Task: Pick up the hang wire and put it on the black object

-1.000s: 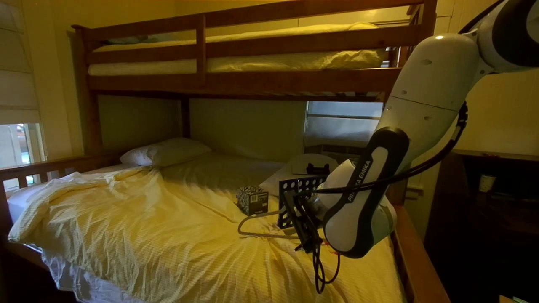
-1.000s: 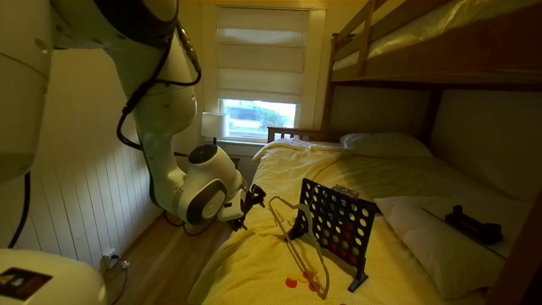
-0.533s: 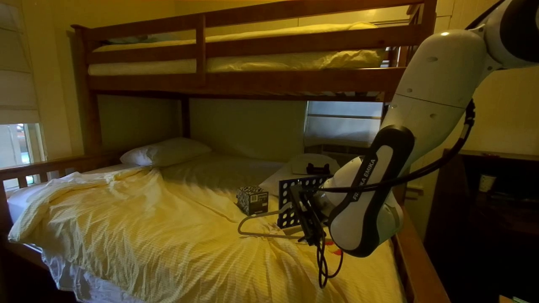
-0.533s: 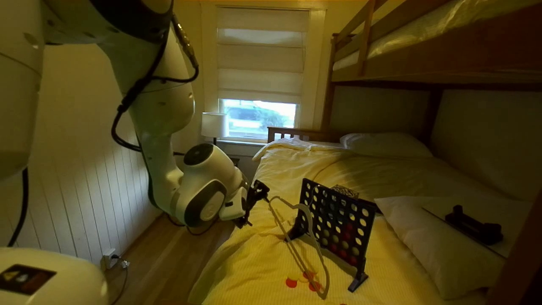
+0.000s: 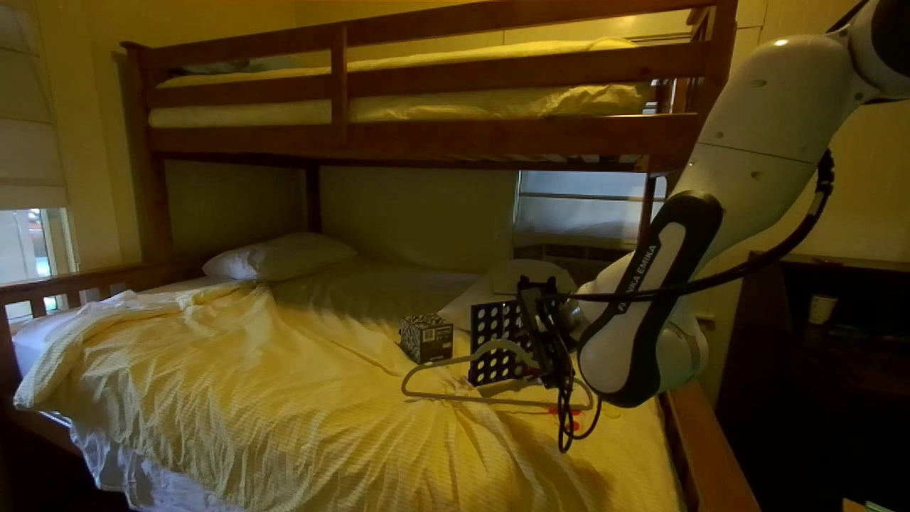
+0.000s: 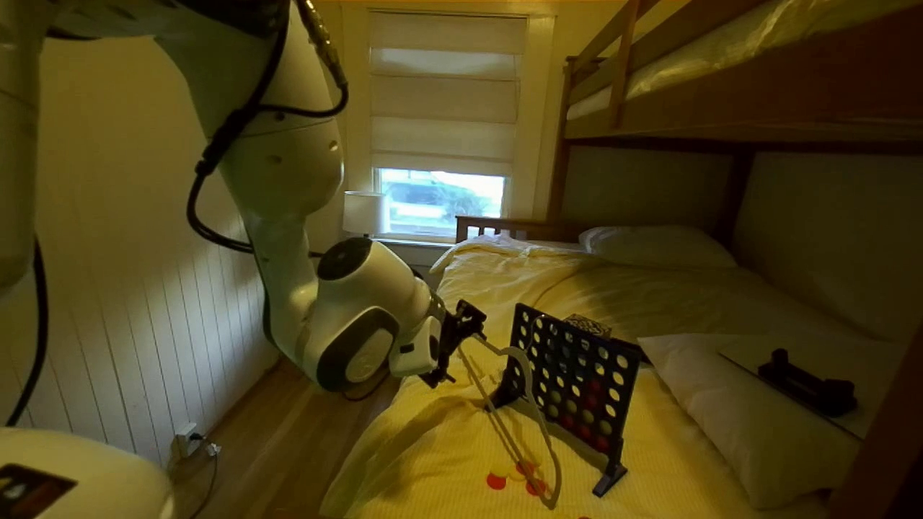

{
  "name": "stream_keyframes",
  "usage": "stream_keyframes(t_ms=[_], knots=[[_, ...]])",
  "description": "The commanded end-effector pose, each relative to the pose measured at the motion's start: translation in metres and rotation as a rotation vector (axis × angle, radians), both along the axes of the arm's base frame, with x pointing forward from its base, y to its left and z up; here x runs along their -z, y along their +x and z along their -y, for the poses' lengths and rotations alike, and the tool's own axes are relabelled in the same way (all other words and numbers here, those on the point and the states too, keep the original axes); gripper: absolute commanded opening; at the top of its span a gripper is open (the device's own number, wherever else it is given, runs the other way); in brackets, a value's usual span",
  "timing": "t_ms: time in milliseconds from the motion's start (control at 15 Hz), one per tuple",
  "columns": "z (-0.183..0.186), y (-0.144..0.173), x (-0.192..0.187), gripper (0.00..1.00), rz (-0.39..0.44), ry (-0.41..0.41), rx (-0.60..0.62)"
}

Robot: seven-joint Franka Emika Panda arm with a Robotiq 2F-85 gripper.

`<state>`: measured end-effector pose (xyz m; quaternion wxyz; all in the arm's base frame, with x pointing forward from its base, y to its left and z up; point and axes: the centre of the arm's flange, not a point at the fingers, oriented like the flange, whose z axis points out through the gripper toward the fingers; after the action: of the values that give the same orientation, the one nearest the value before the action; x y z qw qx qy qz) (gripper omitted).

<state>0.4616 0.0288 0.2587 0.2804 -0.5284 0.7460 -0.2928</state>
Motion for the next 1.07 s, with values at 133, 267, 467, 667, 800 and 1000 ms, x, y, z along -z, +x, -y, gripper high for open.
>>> stream_keyframes(t_ms=[133,267,467,667,800,1000], knots=[[0.019,-0.02,-0.038,1.0,0.169,0.073,-0.078],[0.022,-0.019,-0.042,1.0,0.204,0.102,-0.118],[0.027,-0.019,-0.041,1.0,0.231,0.152,-0.18],[0.015,-0.009,-0.045,1.0,0.219,0.127,-0.165],[0.016,-0.01,-0.044,1.0,0.218,0.128,-0.168],[0.014,-0.007,-0.048,1.0,0.217,0.196,-0.151]])
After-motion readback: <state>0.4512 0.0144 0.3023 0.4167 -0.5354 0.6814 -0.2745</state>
